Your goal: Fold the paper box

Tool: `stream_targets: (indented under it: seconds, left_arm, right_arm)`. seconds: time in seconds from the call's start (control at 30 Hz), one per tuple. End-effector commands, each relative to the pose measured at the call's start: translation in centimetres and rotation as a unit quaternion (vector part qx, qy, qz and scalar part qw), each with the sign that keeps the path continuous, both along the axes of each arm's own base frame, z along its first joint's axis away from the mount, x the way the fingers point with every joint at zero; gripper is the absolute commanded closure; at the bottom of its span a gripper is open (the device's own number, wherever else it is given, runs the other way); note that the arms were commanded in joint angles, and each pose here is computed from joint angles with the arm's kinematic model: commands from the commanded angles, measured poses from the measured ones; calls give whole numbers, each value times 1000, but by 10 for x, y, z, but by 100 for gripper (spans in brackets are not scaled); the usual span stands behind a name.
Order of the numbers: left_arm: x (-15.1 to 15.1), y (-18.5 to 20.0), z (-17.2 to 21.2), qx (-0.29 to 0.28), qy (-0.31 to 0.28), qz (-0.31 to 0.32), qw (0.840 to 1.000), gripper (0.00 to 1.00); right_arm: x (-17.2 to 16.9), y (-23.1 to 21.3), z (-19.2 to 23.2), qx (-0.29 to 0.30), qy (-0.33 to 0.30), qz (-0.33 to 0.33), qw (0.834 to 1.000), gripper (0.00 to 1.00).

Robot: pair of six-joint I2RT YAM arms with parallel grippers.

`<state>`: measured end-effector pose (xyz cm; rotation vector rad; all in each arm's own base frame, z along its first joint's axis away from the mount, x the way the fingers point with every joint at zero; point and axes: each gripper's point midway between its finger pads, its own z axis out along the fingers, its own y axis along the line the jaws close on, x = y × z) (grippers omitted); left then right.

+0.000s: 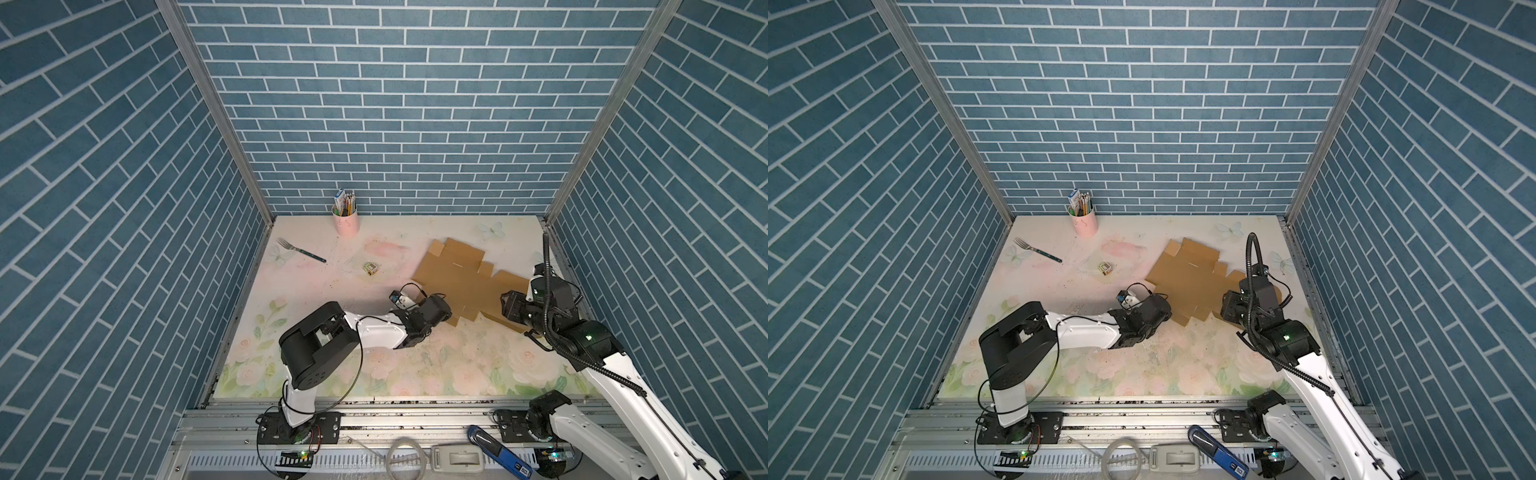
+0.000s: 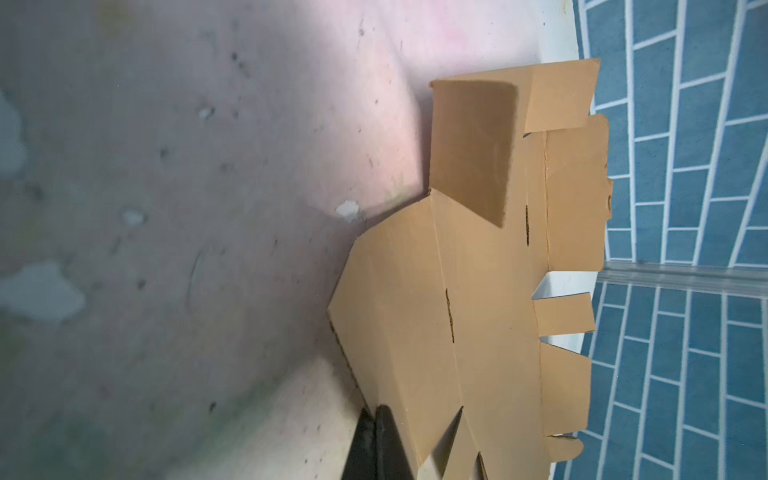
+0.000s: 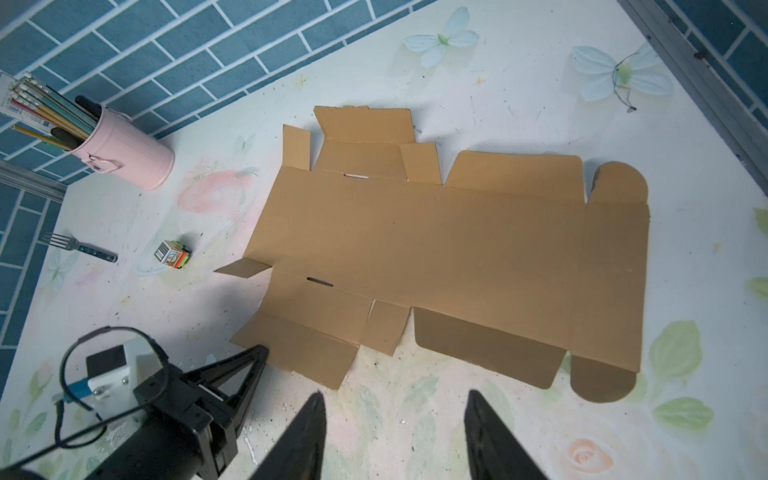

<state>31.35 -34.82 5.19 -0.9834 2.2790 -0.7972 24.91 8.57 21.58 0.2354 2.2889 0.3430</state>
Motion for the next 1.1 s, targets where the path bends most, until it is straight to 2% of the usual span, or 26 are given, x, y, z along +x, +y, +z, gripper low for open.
stream_targets:
  seconds: [0.0, 0.2, 0.4, 0.67, 0.77, 0.83, 1.07]
  left_arm:
    - [7, 11, 10, 51, 7, -89, 995, 100]
    - [28, 29, 29, 88, 26, -193, 977, 100]
    - [39, 40, 46, 137, 29, -300, 944, 100]
    - [66, 67, 70, 186, 13, -401, 897, 99]
    - [76, 76, 75, 204, 2, -416, 886, 99]
    - [82, 79, 74, 201, -9, -415, 888, 100]
    - [98, 82, 74, 235, -39, -425, 873, 100]
  right_arm:
    - [3, -4, 3, -28, 2, 7, 1000, 46]
    - [17, 7, 1, -24, 1, 32, 999, 43]
    - [42, 19, 2, -13, 4, 75, 997, 43]
    - [79, 31, 1, -4, -13, 116, 993, 43]
    - [94, 32, -8, -24, -7, 125, 992, 43]
    - [105, 33, -13, -29, -7, 126, 992, 43]
    - [139, 33, -36, -22, 16, 136, 990, 43]
